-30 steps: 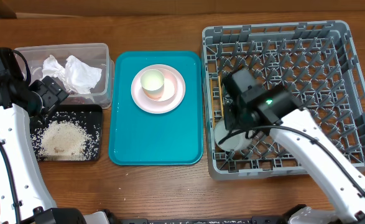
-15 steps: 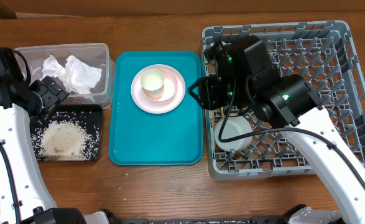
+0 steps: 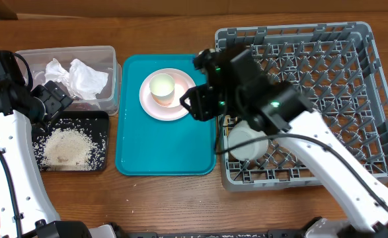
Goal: Sort waste into correct bins and load items into the dishwasher
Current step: 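Move the right gripper left over the small white bowl on the pink plate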
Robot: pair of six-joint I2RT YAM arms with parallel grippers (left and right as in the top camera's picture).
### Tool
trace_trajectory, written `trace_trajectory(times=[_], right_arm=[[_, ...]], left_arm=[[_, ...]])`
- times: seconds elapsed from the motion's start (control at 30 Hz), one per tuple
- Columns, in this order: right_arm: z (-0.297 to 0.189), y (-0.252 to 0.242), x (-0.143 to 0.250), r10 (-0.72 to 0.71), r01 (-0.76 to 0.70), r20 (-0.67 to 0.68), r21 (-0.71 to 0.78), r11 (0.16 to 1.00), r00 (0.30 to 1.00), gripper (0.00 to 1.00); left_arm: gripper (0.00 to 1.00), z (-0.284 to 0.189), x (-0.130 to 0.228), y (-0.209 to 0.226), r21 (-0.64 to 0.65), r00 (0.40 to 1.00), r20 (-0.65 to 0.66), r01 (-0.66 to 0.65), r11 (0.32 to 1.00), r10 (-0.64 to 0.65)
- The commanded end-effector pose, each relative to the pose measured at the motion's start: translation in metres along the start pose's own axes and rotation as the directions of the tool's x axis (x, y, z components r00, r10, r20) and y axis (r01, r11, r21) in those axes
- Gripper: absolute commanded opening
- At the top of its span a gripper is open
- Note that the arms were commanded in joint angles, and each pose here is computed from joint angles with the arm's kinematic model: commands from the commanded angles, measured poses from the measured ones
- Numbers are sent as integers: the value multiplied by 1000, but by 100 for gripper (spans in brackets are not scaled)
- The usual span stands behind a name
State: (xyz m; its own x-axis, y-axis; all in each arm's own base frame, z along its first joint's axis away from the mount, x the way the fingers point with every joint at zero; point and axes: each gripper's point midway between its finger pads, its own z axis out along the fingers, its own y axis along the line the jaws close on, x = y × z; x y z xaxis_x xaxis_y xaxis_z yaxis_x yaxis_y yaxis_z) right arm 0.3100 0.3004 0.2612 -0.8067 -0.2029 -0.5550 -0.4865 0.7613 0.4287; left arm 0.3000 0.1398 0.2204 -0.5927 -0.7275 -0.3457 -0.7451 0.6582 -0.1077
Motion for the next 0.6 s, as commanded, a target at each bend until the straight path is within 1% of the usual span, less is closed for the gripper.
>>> trace_trajectory(times=[0.0,0.13,0.2,0.33,0.43,0.5,0.57], right_arm=[[4,-11,-20,-10,6,45,79,997,999,49],[-3,-9,-48,-62,54,55,130,990,997,53],[-15,-8,-72,-101,87,69,192,978,992,56],[-26,1,-108,-167,140,102,229,963,981,61],[-19,5,-126,-194,162,122,227,960,973,62],[-6,2,-130,-210,178,121,229,957,970,61],[11,-1,-132,-210,181,112,225,957,971,59]], left_arm=[[100,-3,-4,-2,4,1000,13,-8,1000,8],[100,-3,-4,-2,4,1000,13,-8,1000,8],[100,-3,-4,-2,4,1000,13,-8,1000,8],[100,-3,-4,-2,4,1000,13,-8,1000,8],[100,-3,-4,-2,4,1000,13,-8,1000,8],[100,-3,-4,-2,4,1000,13,-8,1000,8],[100,-3,-4,-2,4,1000,13,-8,1000,8]])
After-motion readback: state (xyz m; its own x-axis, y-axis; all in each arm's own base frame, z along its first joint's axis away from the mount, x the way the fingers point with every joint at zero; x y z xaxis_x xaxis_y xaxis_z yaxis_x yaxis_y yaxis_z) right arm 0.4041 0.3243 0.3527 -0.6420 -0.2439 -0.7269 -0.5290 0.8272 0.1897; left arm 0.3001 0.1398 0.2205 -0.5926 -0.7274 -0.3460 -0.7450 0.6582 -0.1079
